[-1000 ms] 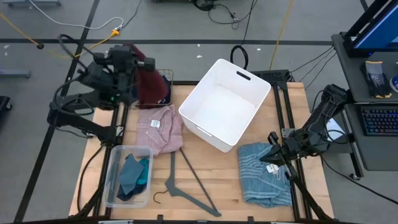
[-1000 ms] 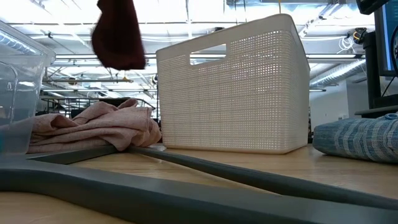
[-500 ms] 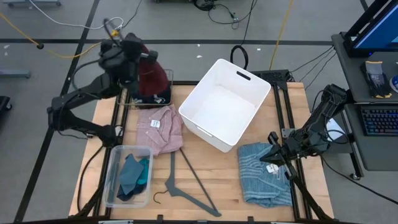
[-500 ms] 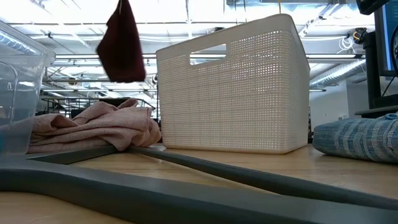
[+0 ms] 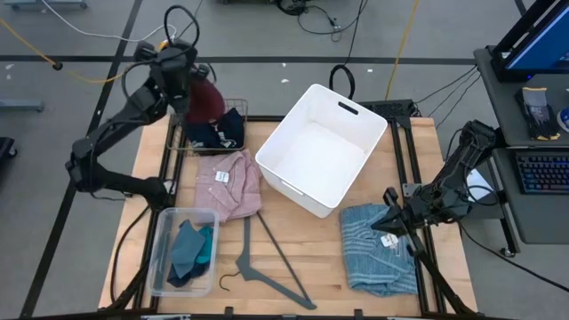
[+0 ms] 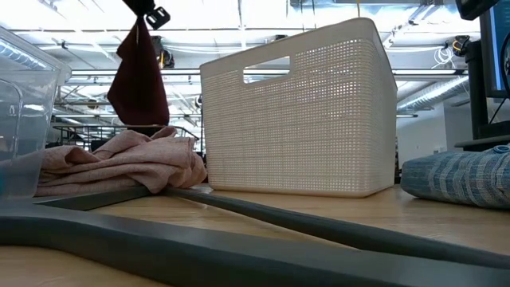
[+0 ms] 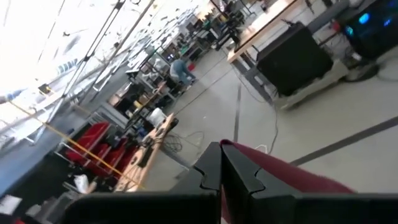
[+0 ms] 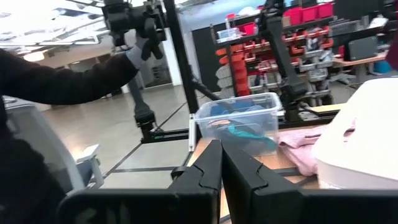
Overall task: Pick & Place Cloths
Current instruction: Put the red underwear into the wire basket
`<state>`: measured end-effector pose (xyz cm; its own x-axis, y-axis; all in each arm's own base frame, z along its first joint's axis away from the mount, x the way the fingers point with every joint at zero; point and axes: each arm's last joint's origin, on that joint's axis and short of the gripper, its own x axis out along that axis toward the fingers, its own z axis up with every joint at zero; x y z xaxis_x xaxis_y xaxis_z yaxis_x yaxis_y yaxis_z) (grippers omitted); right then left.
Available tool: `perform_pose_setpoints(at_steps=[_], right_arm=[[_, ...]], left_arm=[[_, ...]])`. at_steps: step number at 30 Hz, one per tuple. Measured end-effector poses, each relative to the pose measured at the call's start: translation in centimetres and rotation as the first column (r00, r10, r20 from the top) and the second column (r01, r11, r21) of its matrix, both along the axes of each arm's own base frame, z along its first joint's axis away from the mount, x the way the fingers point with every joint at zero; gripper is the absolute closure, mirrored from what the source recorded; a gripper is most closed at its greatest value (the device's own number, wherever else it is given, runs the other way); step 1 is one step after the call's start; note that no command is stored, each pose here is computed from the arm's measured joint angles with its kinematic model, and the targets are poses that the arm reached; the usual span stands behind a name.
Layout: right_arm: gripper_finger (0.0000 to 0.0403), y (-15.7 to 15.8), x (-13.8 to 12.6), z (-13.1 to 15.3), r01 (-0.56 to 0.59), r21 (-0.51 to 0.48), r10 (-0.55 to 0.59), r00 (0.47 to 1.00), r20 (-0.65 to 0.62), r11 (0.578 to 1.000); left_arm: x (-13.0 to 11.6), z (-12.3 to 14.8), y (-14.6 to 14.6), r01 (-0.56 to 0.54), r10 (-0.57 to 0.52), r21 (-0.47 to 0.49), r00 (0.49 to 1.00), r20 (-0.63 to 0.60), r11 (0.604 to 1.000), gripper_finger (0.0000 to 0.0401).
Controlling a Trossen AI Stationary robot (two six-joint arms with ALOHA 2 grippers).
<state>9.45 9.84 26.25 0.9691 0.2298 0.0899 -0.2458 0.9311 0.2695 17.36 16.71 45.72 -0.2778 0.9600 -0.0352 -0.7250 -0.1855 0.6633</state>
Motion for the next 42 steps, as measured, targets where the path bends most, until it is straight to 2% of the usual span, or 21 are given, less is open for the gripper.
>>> perform_pose_setpoints(at_steps=[8,13,16,19,22,27,33,42], right_arm=[[0.0403,-0.1,0.0,0.0,0.03,0.003,-0.03,1.0,-0.003,1.0],[0.0403,-0.1,0.0,0.0,0.029,0.003,-0.029,1.0,-0.003,1.0],[0.0403,-0.1,0.0,0.0,0.029,0.003,-0.029,1.0,-0.003,1.0],[0.0403,-0.1,0.0,0.0,0.029,0.003,-0.029,1.0,-0.003,1.0],[0.0403,-0.1,0.0,0.0,0.029,0.003,-0.029,1.0,-0.003,1.0],[0.0403,-0.1,0.0,0.0,0.029,0.003,-0.029,1.0,-0.002,1.0],[0.0403,-0.1,0.0,0.0,0.029,0.003,-0.029,1.0,-0.003,1.0],[0.0403,-0.1,0.0,0.0,0.026,0.032,-0.025,1.0,-0.009,0.999]], left_arm=[[-0.5,0.0,0.5,-0.013,0.007,-0.042,0.99,-0.141,0.999,0.0401],[-0.5,-0.5,0.7,0.044,-0.06,-0.09,0.981,-0.182,0.995,0.0401],[-0.5,-1.7,0.6,0.099,-0.127,-0.167,0.978,-0.167,0.981,0.0401],[-0.7,-3.2,0.2,0.152,-0.199,-0.291,0.97,-0.14,0.945,0.0401],[-1.2,-4.4,-0.3,0.149,-0.205,-0.384,0.973,-0.108,0.911,0.0401],[-2.0,-5.6,-0.8,0.127,-0.151,-0.466,0.988,-0.015,0.876,0.0401],[-2.0,-7.5,-0.6,0.234,-0.173,-0.58,0.972,0.158,0.78,0.0401],[-1.7,-14.8,-0.4,0.172,-0.13,-0.71,0.985,0.114,0.683,0.0401]])
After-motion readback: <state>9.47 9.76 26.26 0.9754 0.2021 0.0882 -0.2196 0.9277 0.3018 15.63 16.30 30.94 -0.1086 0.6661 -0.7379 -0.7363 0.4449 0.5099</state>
